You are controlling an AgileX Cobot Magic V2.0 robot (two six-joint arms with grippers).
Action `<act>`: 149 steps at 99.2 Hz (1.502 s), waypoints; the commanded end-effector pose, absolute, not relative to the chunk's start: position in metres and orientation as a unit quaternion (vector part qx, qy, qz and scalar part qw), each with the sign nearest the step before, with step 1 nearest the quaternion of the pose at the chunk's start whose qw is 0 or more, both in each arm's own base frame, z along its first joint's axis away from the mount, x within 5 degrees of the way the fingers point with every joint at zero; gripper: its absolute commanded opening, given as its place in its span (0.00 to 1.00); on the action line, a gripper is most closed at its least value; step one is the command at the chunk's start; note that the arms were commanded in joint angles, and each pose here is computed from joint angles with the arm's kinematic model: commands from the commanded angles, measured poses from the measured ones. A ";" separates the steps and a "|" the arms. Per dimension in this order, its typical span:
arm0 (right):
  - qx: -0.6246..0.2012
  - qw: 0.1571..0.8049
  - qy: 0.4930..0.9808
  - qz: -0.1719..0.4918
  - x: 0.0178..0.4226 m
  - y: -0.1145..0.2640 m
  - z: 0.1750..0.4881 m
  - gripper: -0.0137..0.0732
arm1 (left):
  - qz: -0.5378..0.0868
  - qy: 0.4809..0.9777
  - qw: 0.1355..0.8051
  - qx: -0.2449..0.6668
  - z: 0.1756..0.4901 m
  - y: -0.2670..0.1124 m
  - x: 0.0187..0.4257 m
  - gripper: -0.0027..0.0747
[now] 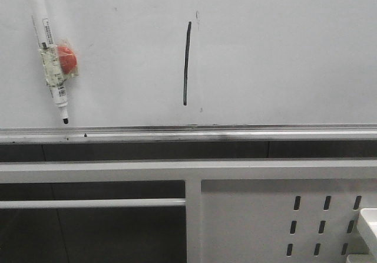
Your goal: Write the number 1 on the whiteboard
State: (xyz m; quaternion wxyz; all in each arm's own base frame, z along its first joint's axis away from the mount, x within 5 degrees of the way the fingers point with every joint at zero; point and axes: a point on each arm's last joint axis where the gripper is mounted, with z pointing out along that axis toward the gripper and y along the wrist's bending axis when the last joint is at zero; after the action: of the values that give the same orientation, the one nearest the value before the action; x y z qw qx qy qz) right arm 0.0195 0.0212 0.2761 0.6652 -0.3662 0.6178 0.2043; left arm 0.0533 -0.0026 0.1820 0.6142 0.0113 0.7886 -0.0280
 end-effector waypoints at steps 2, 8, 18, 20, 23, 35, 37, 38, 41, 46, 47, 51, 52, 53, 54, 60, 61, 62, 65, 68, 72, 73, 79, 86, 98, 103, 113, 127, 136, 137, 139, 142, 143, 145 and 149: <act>-0.349 0.698 0.589 0.212 0.019 0.020 0.288 0.08 | -0.028 0.777 0.629 0.011 0.176 -0.003 0.054 0.01; -0.342 0.703 0.584 0.220 0.021 0.023 0.284 0.08 | -0.028 0.777 0.629 0.011 0.176 -0.003 0.054 0.01; -0.314 0.720 0.568 0.245 0.026 0.029 0.272 0.08 | -0.028 0.777 0.629 0.011 0.176 -0.003 0.054 0.01; -0.305 0.723 0.567 0.250 0.027 0.030 0.268 0.08 | -0.028 0.777 0.629 0.011 0.176 -0.003 0.054 0.01; -0.294 0.723 0.570 0.256 0.030 0.032 0.259 0.08 | -0.028 0.777 0.629 0.011 0.176 -0.003 0.054 0.01; -0.236 0.713 0.596 0.286 0.039 0.037 0.225 0.08 | -0.028 0.777 0.629 0.011 0.176 -0.003 0.054 0.01; -0.229 0.711 0.601 0.285 0.040 0.037 0.219 0.08 | -0.028 0.777 0.629 0.011 0.176 -0.003 0.054 0.01; -0.223 0.711 0.602 0.287 0.041 0.037 0.218 0.08 | -0.028 0.777 0.629 0.011 0.176 -0.003 0.054 0.01; -0.215 0.703 0.616 0.282 0.042 0.036 0.212 0.08 | -0.028 0.777 0.629 0.011 0.176 -0.003 0.054 0.01; -0.216 0.680 0.650 0.264 0.043 0.036 0.206 0.08 | -0.028 0.777 0.629 0.011 0.176 -0.003 0.054 0.01; -0.215 0.678 0.653 0.261 0.044 0.036 0.205 0.08 | -0.028 0.777 0.629 0.011 0.176 -0.003 0.054 0.01; -0.205 0.675 0.665 0.246 0.045 0.034 0.203 0.08 | -0.028 0.777 0.629 0.011 0.176 -0.003 0.054 0.01; -0.203 0.673 0.668 0.242 0.045 0.034 0.202 0.08 | -0.028 0.777 0.629 0.011 0.176 -0.003 0.054 0.01; -0.198 0.675 0.670 0.237 0.046 0.033 0.202 0.08 | -0.028 0.777 0.629 0.011 0.176 -0.003 0.054 0.01; -0.196 0.676 0.670 0.235 0.046 0.033 0.202 0.08 | -0.028 0.777 0.629 0.011 0.176 -0.003 0.054 0.01; -0.169 0.684 0.678 0.211 0.048 0.029 0.202 0.08 | -0.028 0.777 0.629 0.011 0.176 -0.003 0.054 0.01; -0.165 0.685 0.679 0.208 0.048 0.029 0.202 0.08 | -0.028 0.777 0.629 0.011 0.176 -0.003 0.054 0.01; -0.160 0.686 0.680 0.202 0.049 0.028 0.202 0.08 | -0.028 0.777 0.629 0.011 0.176 -0.003 0.054 0.01; -0.147 0.690 0.683 0.190 0.050 0.026 0.202 0.08 | -0.028 0.777 0.629 0.011 0.176 -0.003 0.054 0.01; -0.134 0.694 0.686 0.176 0.051 0.024 0.202 0.08 | -0.028 0.777 0.629 0.011 0.176 -0.003 0.054 0.01; -0.113 0.698 0.690 0.155 0.052 0.021 0.202 0.08 | -0.028 0.776 0.630 0.011 0.176 -0.003 0.054 0.01; -0.109 0.698 0.691 0.151 0.053 0.021 0.202 0.08 | -0.028 0.776 0.630 0.011 0.176 -0.003 0.054 0.01; -0.075 0.699 0.702 0.115 0.054 0.015 0.200 0.08 | -0.028 0.776 0.630 0.011 0.176 -0.003 0.054 0.01; -0.037 0.696 0.714 0.076 0.056 0.010 0.198 0.08 | -0.028 0.776 0.630 0.011 0.176 -0.003 0.054 0.01; 0.014 0.690 0.723 0.025 0.055 0.002 0.195 0.08 | -0.028 0.776 0.630 0.011 0.176 -0.003 0.054 0.01; 0.027 0.683 0.730 0.011 0.055 0.000 0.193 0.08 | -0.028 0.776 0.631 0.011 0.176 -0.003 0.054 0.01; 0.040 0.657 0.753 -0.007 0.054 -0.002 0.187 0.08 | -0.028 0.776 0.631 0.011 0.176 -0.003 0.054 0.01; 0.033 0.630 0.776 -0.015 0.053 -0.002 0.180 0.08 | -0.028 0.776 0.631 0.011 0.176 -0.003 0.054 0.01; 0.027 0.630 0.776 -0.022 0.053 -0.003 0.180 0.08 | -0.028 0.776 0.631 0.011 0.176 -0.003 0.054 0.01; 0.026 0.630 0.776 -0.024 0.053 -0.003 0.180 0.08 | -0.028 0.776 0.631 0.011 0.176 -0.003 0.054 0.01; 0.026 0.630 0.776 -0.025 0.053 -0.003 0.180 0.08 | -0.028 0.776 0.631 0.011 0.176 -0.003 0.054 0.01; 0.025 0.630 0.776 -0.026 0.053 -0.003 0.180 0.08 | -0.028 0.776 0.631 0.011 0.176 -0.003 0.054 0.01; 0.025 0.630 0.776 -0.026 0.053 -0.003 0.180 0.08 | -0.028 0.776 0.631 0.011 0.176 -0.003 0.054 0.01; 0.025 0.630 0.776 -0.026 0.053 -0.003 0.180 0.08 | -0.028 0.776 0.631 0.011 0.176 -0.003 0.054 0.01; 0.025 0.630 0.776 -0.026 0.053 -0.003 0.180 0.08 | -0.028 0.776 0.631 0.011 0.176 -0.003 0.054 0.01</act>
State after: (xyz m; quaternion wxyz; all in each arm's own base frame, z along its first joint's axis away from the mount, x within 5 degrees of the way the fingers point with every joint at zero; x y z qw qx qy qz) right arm 0.0532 -0.0016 0.1817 0.6186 0.0305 0.7850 -0.0107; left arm 0.0533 -0.0025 0.1821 0.6143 0.0123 0.7885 -0.0264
